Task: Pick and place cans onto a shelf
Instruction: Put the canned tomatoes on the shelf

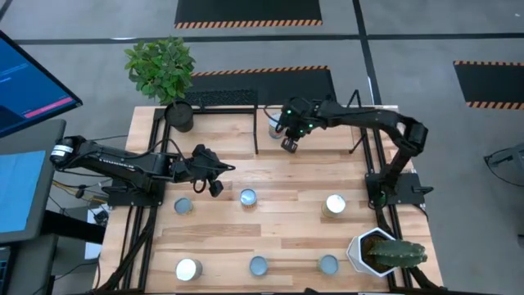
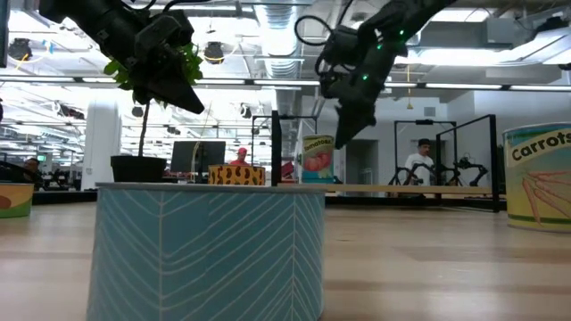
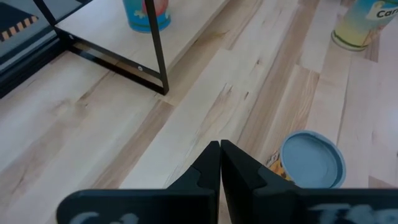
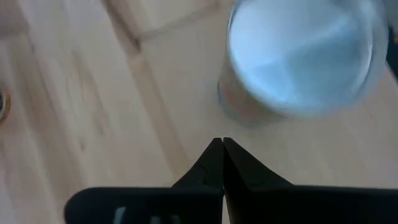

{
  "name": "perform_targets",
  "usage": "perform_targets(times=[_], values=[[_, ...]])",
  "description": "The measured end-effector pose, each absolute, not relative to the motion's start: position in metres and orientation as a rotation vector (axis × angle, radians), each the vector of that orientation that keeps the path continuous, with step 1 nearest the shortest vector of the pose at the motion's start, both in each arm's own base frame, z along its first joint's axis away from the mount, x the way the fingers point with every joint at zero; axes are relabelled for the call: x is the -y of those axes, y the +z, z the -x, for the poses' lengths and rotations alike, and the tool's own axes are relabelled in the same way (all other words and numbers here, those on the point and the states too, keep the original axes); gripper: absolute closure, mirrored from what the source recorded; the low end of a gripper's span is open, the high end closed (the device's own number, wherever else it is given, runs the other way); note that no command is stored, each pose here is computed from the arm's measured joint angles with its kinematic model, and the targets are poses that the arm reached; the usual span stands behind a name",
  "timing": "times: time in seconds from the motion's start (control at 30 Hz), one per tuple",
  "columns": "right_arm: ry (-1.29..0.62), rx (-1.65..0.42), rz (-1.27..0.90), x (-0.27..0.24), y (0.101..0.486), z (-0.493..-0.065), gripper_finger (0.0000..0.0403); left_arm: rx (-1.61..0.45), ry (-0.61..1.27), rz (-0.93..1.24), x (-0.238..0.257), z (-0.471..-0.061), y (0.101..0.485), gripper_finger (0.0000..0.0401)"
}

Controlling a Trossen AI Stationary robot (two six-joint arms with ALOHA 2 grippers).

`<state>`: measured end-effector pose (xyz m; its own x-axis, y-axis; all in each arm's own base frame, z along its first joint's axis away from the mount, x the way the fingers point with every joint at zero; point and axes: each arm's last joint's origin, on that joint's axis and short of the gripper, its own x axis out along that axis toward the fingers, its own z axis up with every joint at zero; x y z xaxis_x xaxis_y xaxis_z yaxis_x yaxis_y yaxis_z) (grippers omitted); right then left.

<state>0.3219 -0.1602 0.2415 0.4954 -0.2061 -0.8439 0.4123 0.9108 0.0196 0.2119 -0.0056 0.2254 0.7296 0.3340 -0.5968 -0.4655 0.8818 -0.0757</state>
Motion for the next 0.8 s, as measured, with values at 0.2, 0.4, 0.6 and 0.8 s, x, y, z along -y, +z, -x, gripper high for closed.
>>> perform_targets(times=[0.2, 0.4, 0.6, 0.8], values=[[-0.377, -0.983, -0.238, 0.169, 0.23, -0.327, 0.0379, -0.607, 0.448, 0.241, 0.006, -0.212, 0.225, 0.0401], [-0.39, -0.971, -0.228, 0.184, 0.218, -0.33, 0.038, -0.607, 0.45, 0.242, 0.006, -0.212, 0.225, 0.0401], [-0.419, -0.926, -0.229, 0.194, 0.219, -0.33, 0.0385, -0.604, 0.457, 0.25, 0.005, -0.212, 0.225, 0.0401], [-0.448, -0.878, -0.227, 0.204, 0.222, -0.328, 0.0378, -0.601, 0.466, 0.246, 0.005, -0.212, 0.225, 0.0401]])
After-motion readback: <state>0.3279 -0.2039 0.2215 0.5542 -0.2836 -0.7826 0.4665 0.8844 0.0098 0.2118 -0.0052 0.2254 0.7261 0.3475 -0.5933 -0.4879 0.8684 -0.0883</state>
